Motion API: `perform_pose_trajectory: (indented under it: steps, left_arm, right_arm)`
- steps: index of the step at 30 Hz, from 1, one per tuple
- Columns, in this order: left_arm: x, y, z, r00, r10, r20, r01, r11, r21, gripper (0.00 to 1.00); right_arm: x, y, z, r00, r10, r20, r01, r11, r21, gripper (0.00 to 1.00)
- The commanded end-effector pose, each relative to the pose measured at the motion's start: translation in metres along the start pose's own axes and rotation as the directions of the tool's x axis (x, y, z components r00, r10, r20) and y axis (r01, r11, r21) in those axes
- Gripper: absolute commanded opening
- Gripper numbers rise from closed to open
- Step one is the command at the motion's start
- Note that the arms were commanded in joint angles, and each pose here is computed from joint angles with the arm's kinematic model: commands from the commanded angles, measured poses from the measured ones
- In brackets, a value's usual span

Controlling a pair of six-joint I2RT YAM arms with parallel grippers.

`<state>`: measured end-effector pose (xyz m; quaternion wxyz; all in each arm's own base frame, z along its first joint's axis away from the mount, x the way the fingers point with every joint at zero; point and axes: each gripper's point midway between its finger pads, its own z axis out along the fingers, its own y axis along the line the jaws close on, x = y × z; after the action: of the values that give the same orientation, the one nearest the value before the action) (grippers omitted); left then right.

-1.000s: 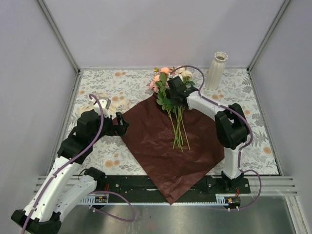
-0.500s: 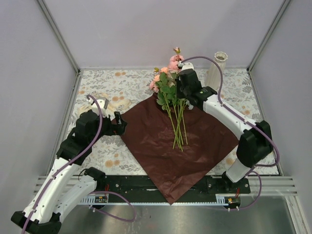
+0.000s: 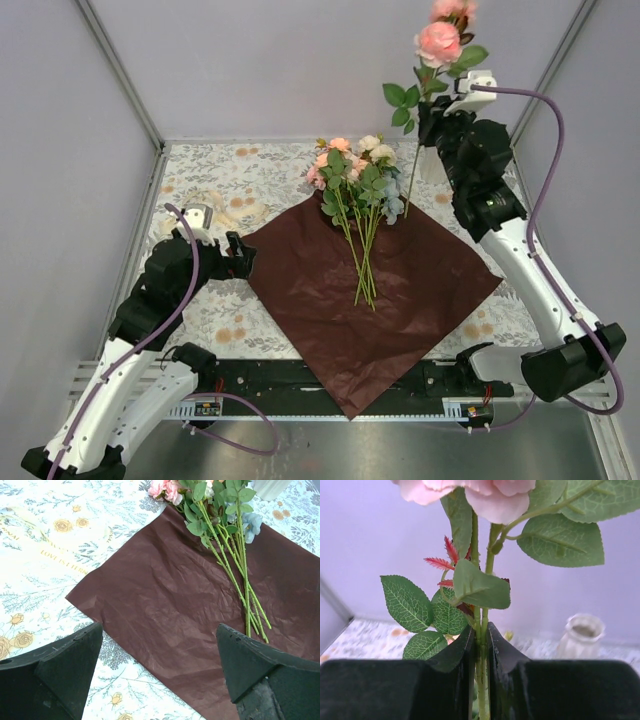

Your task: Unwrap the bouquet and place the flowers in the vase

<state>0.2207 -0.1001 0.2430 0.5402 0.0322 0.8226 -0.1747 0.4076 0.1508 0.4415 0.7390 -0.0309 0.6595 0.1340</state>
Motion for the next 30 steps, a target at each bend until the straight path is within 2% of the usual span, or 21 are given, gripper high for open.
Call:
perform_pose_trajectory:
  steps: [1,4,12,16,21,30]
  left_arm:
    - [-0.016,-0.002,0.002,0.998,-0.003,0.069,0.003,1.000,0.003,0.99]
    - [-0.013,-0.003,0.004,0.998,-0.005,0.057,0.004,1.000,0.010,0.99]
    - [-0.011,-0.003,0.007,0.999,0.000,0.042,-0.001,1.000,0.005,0.99]
    - [-0.011,-0.003,0.007,0.999,0.004,0.035,-0.004,1.000,0.002,0.99]
    - [-0.013,0.000,0.006,0.999,0.014,0.052,-0.013,1.000,-0.011,0.99]
    - [-0.009,0.000,0.010,1.000,0.014,0.028,-0.014,1.000,-0.012,0.99]
  right_arm:
    - [-0.090,-0.019,0.008,0.944,-0.118,0.307,0.124,0.992,0.000,0.00]
    - [-0.119,-0.026,0.015,0.861,-0.214,0.461,0.217,0.975,0.048,0.00]
    - [-0.156,-0.073,0.062,0.768,-0.292,0.570,0.250,0.956,0.153,0.00]
    - [-0.168,-0.095,0.078,0.754,-0.308,0.579,0.244,0.951,0.189,0.00]
    - [-0.160,-0.122,0.098,0.758,-0.306,0.576,0.232,0.952,0.201,0.00]
    - [-0.097,-0.150,0.132,0.827,-0.223,0.516,0.184,0.975,0.127,0.00]
